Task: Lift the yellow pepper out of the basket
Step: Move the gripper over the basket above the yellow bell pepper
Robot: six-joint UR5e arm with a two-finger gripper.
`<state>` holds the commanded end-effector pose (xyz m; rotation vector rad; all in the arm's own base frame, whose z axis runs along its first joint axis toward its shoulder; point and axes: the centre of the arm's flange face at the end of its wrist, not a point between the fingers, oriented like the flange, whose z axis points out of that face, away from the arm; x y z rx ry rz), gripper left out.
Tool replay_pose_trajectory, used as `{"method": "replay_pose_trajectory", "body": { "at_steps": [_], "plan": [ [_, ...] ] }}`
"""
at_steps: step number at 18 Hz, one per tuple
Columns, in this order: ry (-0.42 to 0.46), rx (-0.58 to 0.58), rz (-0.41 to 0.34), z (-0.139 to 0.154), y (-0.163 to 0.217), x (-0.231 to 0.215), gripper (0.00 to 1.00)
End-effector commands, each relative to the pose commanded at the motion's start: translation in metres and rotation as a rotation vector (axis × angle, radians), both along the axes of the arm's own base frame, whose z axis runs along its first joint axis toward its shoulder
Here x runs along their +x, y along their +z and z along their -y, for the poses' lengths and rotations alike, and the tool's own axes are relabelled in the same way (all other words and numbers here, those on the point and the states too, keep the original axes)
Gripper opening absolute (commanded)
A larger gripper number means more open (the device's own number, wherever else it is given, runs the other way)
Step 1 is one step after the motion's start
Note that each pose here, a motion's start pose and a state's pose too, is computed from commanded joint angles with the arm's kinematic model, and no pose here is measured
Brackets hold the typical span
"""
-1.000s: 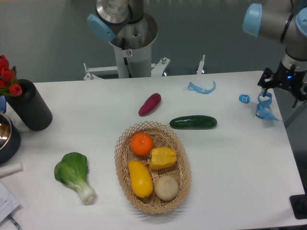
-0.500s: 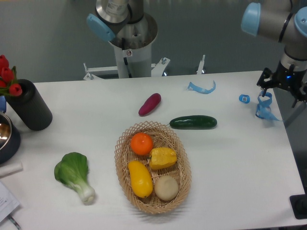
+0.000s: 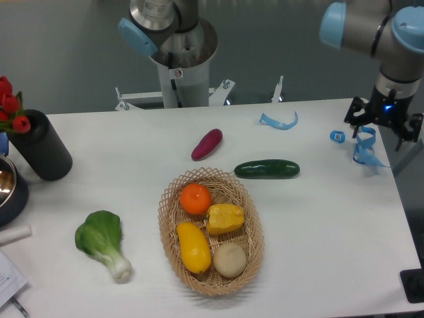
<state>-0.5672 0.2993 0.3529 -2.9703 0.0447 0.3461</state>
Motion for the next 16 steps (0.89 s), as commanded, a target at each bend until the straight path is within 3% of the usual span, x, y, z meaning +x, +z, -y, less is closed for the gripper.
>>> {"method": "replay_pose_trajectory", "body": {
  "at_steps": [5,9,12,16],
  "plan": [
    [-0.102,-0.006,0.006,-0.051,-0.007,0.029,1.00],
    [-0.156,-0.020,0.042,-0.068,-0.026,0.054,1.00],
    [-0.299,-0.042,0.040,-0.093,-0.033,0.078,1.00],
    [-0.378,-0.015,0.068,-0.128,-0.040,0.113,1.00]
  ]
}}
